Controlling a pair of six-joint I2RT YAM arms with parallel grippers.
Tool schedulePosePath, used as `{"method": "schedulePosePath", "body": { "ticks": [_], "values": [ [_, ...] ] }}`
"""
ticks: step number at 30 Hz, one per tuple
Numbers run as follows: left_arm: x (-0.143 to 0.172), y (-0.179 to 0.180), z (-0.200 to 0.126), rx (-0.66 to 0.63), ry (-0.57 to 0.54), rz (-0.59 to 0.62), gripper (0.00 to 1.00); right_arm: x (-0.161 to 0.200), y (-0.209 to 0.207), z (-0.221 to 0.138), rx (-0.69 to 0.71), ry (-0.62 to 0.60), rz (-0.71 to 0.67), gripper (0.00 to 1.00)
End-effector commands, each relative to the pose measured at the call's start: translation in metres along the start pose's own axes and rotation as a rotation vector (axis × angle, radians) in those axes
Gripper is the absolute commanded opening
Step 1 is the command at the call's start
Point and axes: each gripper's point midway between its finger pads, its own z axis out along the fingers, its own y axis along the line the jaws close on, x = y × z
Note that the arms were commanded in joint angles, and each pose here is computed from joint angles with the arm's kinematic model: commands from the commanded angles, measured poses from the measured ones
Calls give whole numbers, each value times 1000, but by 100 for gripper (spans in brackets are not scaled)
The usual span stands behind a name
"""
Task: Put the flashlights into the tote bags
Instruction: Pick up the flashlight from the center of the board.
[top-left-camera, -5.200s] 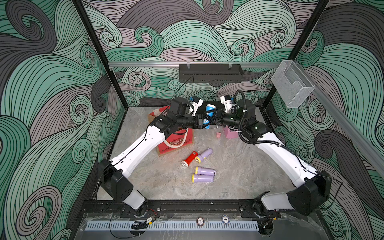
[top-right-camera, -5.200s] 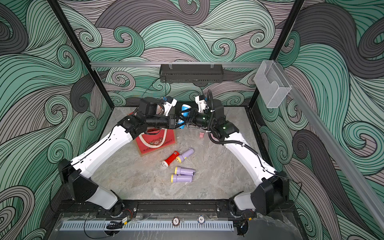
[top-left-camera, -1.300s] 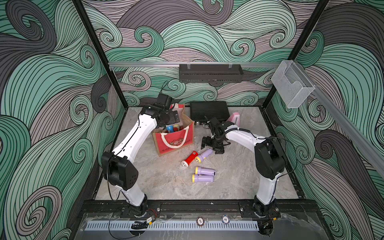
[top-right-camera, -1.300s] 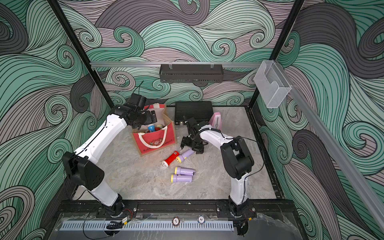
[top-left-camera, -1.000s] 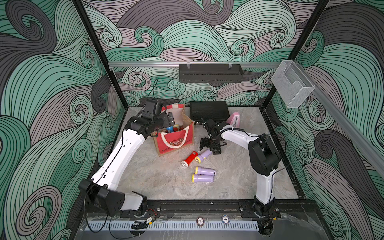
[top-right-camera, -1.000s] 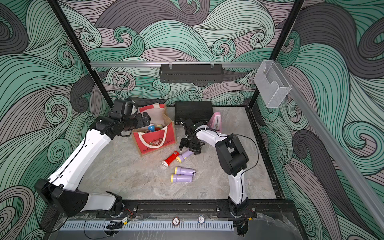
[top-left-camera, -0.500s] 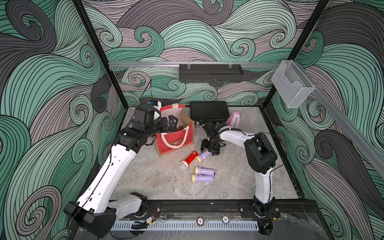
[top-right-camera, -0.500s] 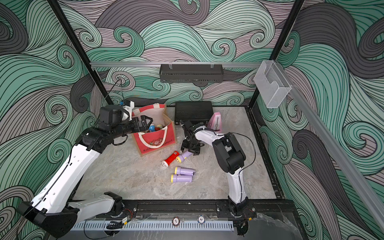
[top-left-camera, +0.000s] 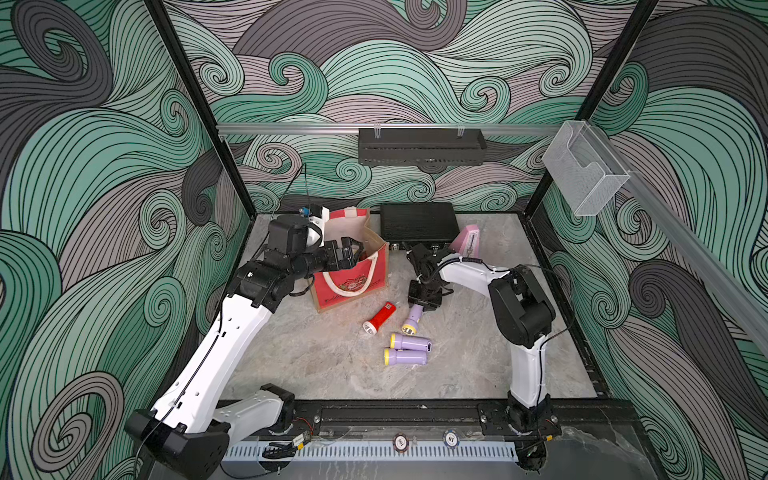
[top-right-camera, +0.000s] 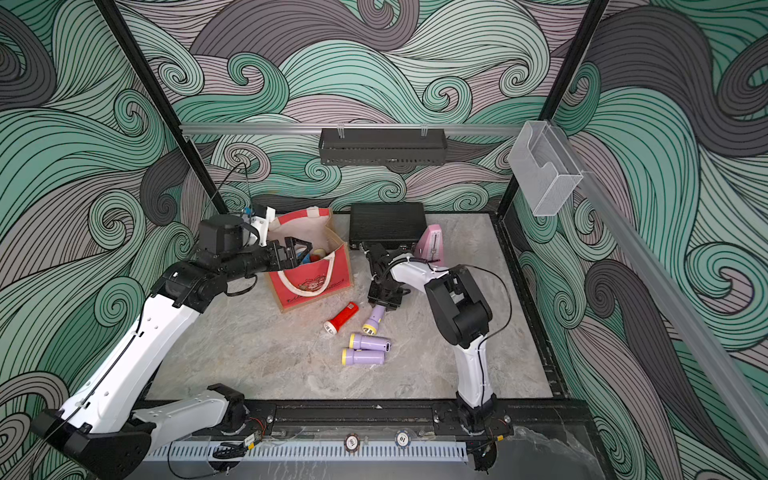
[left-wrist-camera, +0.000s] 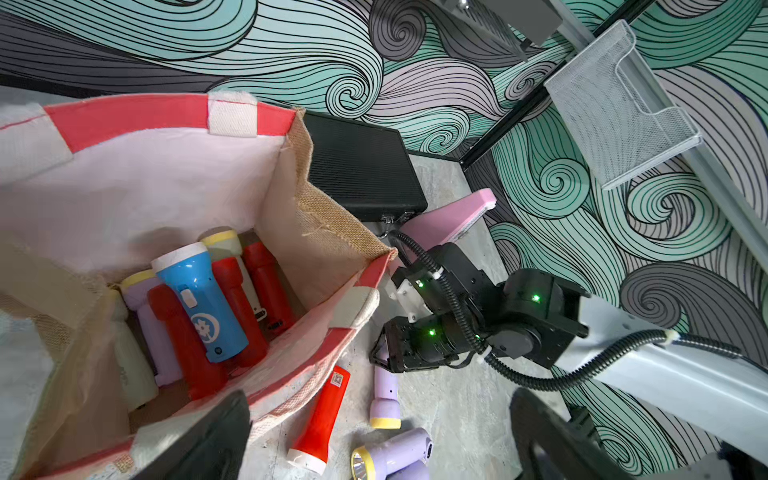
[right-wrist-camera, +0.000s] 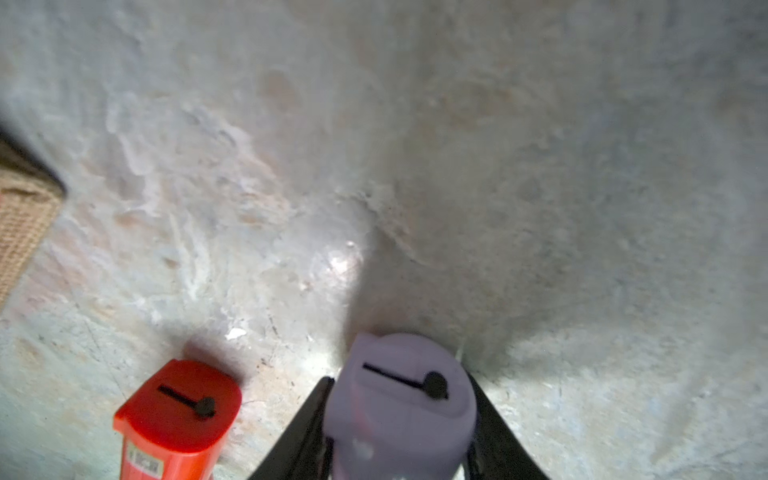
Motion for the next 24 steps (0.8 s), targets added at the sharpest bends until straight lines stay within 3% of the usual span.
{"method": "schedulePosePath", "body": {
  "ticks": [1, 7, 13, 16, 24],
  "values": [
    [3, -18, -7, 88, 6, 7, 99, 3, -15, 10, 48, 2, 0, 41],
    [6, -23, -5, 129, 13, -15, 98, -1, -20, 1, -15, -50, -9, 26],
    [7, -30, 2, 171, 29, -27, 99, -17, 0, -28, -210, -180, -58, 7],
    [6, -32, 7, 187, 42, -33, 99, -24, 24, -57, -347, -257, -121, 0],
    [1, -43, 16, 249, 61, -46, 98, -34, 59, -162, -606, -469, -230, 0]
  ]
}}
